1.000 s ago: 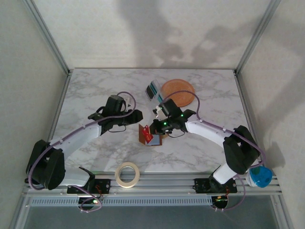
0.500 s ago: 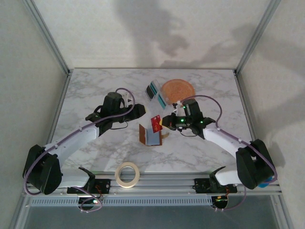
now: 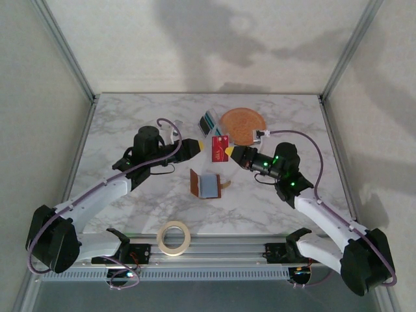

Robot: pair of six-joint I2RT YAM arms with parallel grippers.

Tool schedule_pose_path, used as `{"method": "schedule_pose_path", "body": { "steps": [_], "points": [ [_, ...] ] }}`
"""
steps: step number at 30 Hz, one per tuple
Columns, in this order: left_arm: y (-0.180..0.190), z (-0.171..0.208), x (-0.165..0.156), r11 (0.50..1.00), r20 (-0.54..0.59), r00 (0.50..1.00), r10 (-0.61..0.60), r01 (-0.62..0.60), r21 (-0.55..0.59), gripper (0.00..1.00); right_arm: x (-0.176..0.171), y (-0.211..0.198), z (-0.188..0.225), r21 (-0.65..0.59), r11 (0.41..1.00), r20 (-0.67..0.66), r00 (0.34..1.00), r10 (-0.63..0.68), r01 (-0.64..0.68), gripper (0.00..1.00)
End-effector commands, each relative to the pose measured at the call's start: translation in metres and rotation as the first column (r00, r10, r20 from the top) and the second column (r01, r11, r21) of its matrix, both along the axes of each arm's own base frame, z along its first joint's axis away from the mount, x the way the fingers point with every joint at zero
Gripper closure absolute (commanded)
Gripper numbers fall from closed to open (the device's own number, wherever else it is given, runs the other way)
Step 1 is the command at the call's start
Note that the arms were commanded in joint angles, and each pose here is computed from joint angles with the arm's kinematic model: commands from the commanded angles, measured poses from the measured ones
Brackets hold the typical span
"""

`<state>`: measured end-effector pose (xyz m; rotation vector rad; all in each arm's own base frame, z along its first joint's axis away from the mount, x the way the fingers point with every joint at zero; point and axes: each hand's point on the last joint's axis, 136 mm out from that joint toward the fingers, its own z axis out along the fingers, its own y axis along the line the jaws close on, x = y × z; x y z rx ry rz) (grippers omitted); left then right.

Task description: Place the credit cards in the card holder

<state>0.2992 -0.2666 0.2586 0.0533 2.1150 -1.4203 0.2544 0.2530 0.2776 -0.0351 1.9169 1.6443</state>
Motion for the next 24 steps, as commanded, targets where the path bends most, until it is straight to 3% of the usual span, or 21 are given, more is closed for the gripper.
{"method": "schedule_pose_path", "body": {
  "steps": [1,14,24],
  "points": [
    [-0.011,0.034,-0.019,0.99,0.075,0.991,-0.111,0.117,-0.082,0.56,-0.01,0.006,0.02,0.081,0.995,0.046,0.998,0.045,-0.049,1.0],
    [-0.02,0.061,-0.036,0.957,0.113,0.97,-0.216,0.233,-0.172,0.6,-0.027,0.031,0.035,0.113,0.973,0.116,0.976,0.187,-0.2,1.0],
    [-0.014,0.054,-0.031,0.976,0.097,0.98,-0.174,0.184,-0.116,0.51,-0.022,0.032,0.029,0.093,0.98,0.112,0.98,0.167,-0.177,1.0]
  ]
}}
